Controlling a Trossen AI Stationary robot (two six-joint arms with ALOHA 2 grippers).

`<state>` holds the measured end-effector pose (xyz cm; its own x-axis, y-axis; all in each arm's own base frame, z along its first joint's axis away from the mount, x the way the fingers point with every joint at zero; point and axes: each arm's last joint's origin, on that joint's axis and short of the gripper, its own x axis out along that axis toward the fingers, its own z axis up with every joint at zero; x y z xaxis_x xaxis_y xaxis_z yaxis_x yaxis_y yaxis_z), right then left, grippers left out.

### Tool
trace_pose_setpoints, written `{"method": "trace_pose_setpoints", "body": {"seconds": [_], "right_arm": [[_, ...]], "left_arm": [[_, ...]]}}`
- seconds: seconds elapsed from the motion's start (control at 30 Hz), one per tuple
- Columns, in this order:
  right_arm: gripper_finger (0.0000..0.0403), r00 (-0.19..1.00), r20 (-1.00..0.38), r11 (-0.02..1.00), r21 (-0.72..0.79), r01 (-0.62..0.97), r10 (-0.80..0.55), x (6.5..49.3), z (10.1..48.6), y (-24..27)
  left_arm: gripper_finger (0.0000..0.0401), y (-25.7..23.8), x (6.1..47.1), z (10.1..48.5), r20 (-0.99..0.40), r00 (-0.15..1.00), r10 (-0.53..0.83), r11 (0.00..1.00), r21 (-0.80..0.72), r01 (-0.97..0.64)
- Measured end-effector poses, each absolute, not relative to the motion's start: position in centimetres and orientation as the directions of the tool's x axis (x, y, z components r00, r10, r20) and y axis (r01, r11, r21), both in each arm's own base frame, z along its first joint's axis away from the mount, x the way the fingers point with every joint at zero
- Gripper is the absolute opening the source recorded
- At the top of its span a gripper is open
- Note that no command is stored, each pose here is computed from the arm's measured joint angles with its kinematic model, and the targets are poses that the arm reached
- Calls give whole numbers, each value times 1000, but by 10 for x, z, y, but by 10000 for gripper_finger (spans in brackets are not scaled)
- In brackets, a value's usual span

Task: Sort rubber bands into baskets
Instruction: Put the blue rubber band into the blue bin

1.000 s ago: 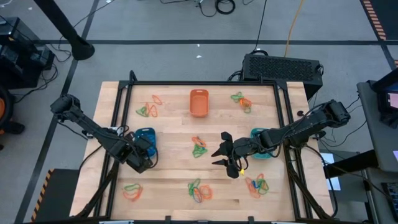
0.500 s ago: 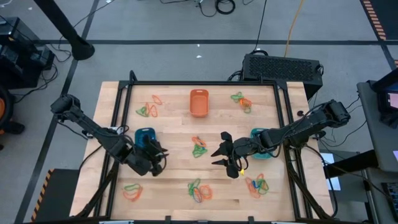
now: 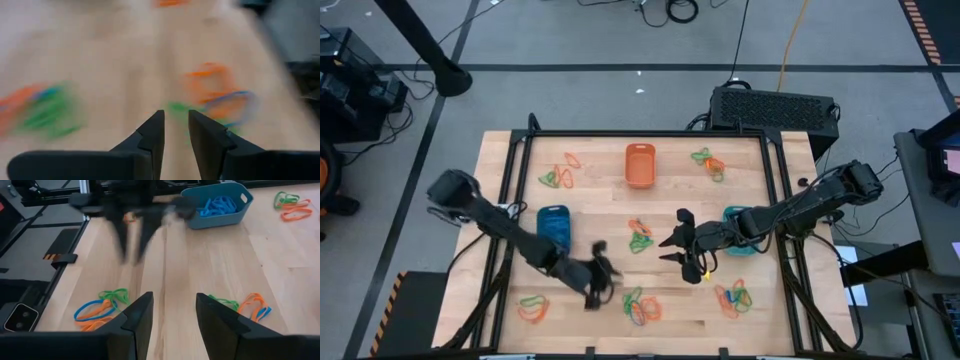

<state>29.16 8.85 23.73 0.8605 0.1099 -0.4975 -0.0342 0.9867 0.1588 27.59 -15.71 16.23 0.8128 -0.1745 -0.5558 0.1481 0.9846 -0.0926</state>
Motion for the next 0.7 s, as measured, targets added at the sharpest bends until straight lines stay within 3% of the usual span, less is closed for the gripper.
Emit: {"method": "trace_pose_setpoints", "body": {"seconds": [0.1, 0.27, 0.5, 0.7], "right_arm": [[141, 861, -497, 987, 159, -34, 110, 292, 237, 88], [141, 861, -497, 986, 161, -33, 110, 292, 237, 88], [141, 842, -526, 978, 207, -5, 116, 289, 235, 92], [141, 825, -550, 978, 210, -14, 130, 288, 226, 107]], "left_arm": [[95, -175, 286, 152, -484, 826, -290, 955, -97, 279], [95, -210, 304, 150, -459, 815, -355, 914, 14, 406], [95, -235, 319, 130, -644, 702, -304, 876, 101, 472], [95, -235, 326, 126, -661, 691, -293, 874, 107, 473]]}}
